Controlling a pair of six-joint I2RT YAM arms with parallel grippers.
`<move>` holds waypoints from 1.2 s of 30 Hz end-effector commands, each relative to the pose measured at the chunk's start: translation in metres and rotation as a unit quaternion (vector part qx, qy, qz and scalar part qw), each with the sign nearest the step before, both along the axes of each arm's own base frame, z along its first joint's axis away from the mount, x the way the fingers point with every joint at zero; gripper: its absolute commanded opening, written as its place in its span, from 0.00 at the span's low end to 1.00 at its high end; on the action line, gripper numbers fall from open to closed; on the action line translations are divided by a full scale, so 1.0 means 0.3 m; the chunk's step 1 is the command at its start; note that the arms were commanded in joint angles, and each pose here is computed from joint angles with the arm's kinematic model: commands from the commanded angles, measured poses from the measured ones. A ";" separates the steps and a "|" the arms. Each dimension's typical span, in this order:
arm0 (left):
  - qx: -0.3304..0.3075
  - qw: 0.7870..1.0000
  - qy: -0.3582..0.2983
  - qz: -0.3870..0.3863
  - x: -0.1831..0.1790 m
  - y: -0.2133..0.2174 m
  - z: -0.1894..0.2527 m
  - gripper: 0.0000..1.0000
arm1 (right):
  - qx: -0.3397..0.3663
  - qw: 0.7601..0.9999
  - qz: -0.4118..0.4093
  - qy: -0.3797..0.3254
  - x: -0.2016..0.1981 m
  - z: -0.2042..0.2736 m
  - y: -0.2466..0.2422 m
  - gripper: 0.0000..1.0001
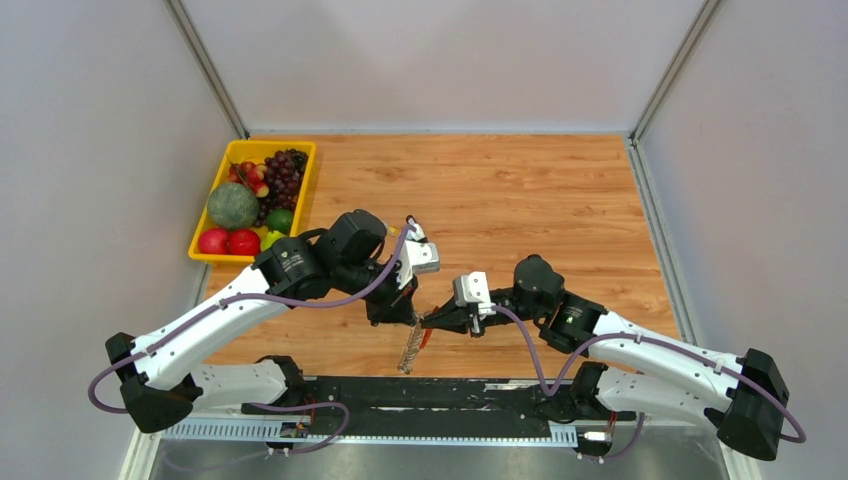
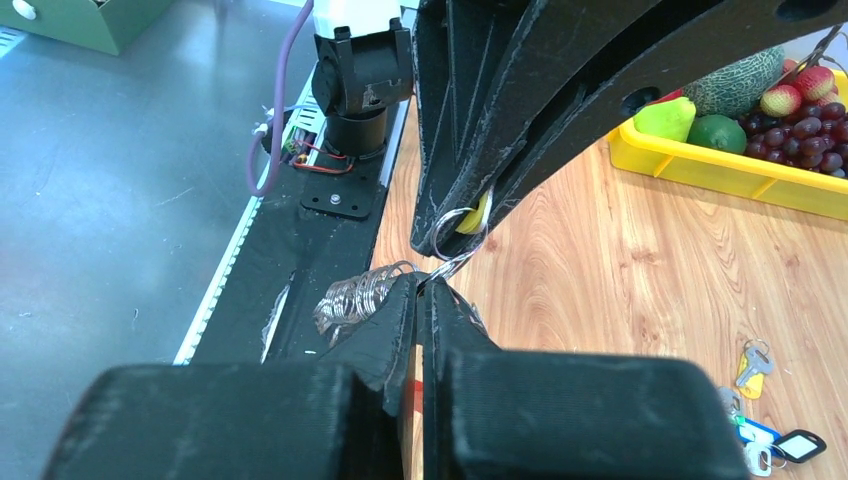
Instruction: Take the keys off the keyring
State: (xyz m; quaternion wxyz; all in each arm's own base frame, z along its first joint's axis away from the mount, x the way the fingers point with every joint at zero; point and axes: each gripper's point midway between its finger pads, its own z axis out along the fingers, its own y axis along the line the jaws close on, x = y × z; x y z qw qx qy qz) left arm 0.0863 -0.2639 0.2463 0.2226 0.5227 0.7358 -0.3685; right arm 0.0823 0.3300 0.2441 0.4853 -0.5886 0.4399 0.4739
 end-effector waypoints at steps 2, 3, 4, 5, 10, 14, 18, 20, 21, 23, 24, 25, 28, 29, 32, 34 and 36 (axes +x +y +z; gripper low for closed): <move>-0.038 0.998 -0.036 0.023 0.054 -0.038 0.077 0.00 | 0.009 0.998 0.054 -0.002 -0.062 0.039 0.001 0.00; -0.037 0.998 -0.036 0.023 0.057 -0.042 0.078 0.00 | 0.008 0.998 0.056 -0.003 -0.065 0.042 0.001 0.00; -0.035 0.999 -0.029 0.026 0.055 -0.044 0.076 0.00 | 0.006 0.998 0.057 -0.004 -0.066 0.043 0.001 0.00; -0.032 0.999 -0.021 0.030 0.055 -0.047 0.073 0.00 | 0.004 0.998 0.057 -0.004 -0.066 0.042 0.002 0.00; -0.023 0.999 0.004 0.043 0.062 -0.060 0.056 0.00 | -0.014 0.998 0.058 -0.010 -0.071 0.028 0.016 0.00; -0.030 0.998 0.025 0.057 0.079 -0.063 0.060 0.00 | -0.019 0.998 0.047 -0.023 -0.064 0.027 0.019 0.00; -0.045 0.995 0.051 0.067 0.091 -0.055 0.069 0.00 | -0.016 0.999 0.033 -0.037 -0.057 0.029 0.010 0.00; -0.050 0.994 0.064 0.068 0.092 -0.054 0.069 0.00 | -0.015 0.998 0.032 -0.044 -0.058 0.031 0.009 0.00; -0.052 0.994 0.072 0.063 0.084 -0.057 0.071 0.00 | -0.016 0.998 0.031 -0.047 -0.059 0.033 0.010 0.00; -0.054 0.993 0.086 0.060 0.082 -0.060 0.069 0.00 | -0.018 0.998 0.031 -0.050 -0.060 0.030 0.011 0.00; -0.054 0.992 0.092 0.064 0.087 -0.061 0.066 0.00 | -0.019 0.998 0.031 -0.053 -0.060 0.029 0.011 0.00; -0.059 0.991 0.100 0.059 0.080 -0.064 0.070 0.00 | -0.019 0.998 0.031 -0.054 -0.061 0.030 0.011 0.00; -0.074 0.988 0.122 0.058 0.083 -0.071 0.075 0.00 | -0.017 0.997 0.032 -0.065 -0.068 0.035 0.015 0.00; -0.080 0.986 0.134 0.055 0.075 -0.074 0.081 0.00 | -0.017 0.997 0.030 -0.069 -0.069 0.036 0.018 0.00; -0.088 0.982 0.157 0.059 0.083 -0.075 0.077 0.00 | -0.011 0.996 0.024 -0.089 -0.076 0.051 0.024 0.00; -0.093 0.980 0.169 0.055 0.082 -0.077 0.078 0.00 | -0.007 0.995 0.021 -0.101 -0.079 0.059 0.023 0.00; -0.102 0.977 0.182 0.053 0.081 -0.080 0.083 0.00 | -0.003 0.994 0.019 -0.110 -0.081 0.065 0.019 0.00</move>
